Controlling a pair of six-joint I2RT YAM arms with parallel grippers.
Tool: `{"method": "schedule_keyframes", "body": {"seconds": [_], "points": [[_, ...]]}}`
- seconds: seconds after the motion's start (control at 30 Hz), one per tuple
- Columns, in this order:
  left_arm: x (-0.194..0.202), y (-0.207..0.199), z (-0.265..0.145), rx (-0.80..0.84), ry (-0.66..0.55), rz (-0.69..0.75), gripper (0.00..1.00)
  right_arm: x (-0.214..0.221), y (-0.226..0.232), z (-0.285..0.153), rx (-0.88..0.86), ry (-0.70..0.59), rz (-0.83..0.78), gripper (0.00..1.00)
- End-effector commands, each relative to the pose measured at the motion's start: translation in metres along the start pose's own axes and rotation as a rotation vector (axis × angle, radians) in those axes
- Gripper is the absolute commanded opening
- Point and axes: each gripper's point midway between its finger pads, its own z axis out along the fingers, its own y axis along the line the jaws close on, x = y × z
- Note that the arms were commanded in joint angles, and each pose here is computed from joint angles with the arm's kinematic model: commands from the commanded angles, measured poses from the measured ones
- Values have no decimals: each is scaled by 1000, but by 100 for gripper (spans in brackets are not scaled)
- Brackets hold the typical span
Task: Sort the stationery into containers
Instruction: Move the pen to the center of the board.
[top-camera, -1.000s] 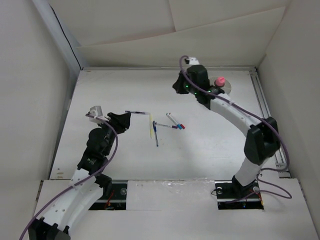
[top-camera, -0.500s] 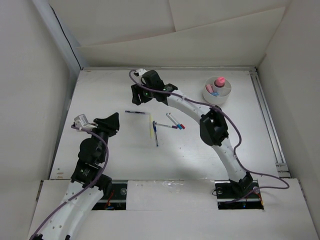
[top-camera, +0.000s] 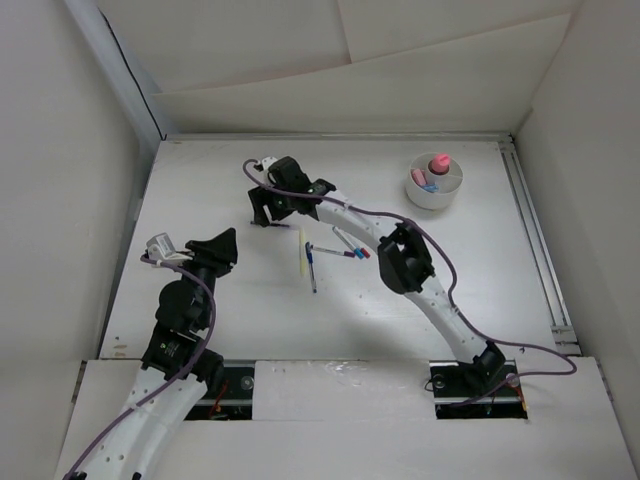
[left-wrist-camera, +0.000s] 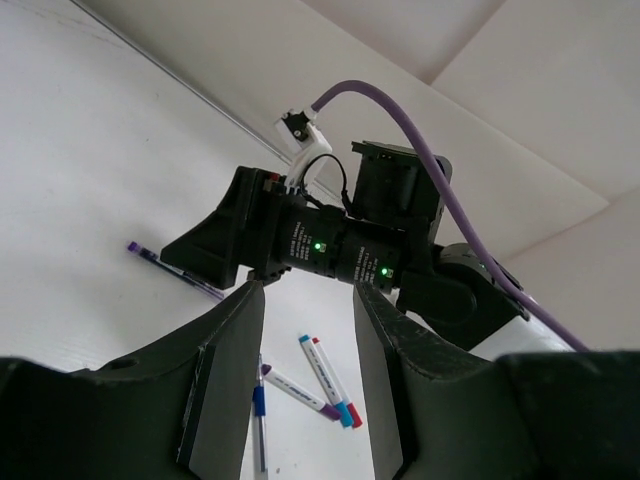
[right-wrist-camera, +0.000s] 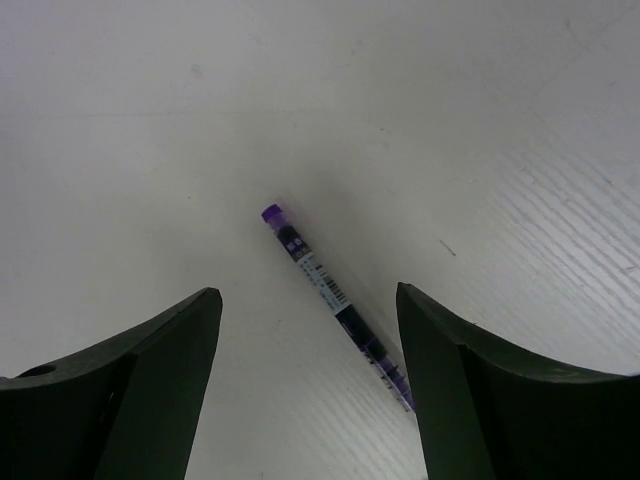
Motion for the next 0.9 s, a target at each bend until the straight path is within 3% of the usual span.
{"method": "schedule_keyframes", "body": {"seconds": [0.0, 0.37, 0.57, 0.7, 0.87], "points": [[-3, -4, 1, 18, -16, -12, 38, -20, 23, 0, -17, -65, -29, 77], [-11, -9, -4, 43, -41, -26, 39, 3, 13, 18, 66, -37, -1, 74], [-11, -9, -4, 43, -41, -26, 39, 8, 6, 20, 102, -37, 9, 67], [-11, -9, -4, 43, -41, -26, 39, 15, 3, 16, 118, -8, 11, 42], [-12, -12, -6, 56, -41, -29, 39, 30, 0, 6, 161, 23, 7, 27]]}}
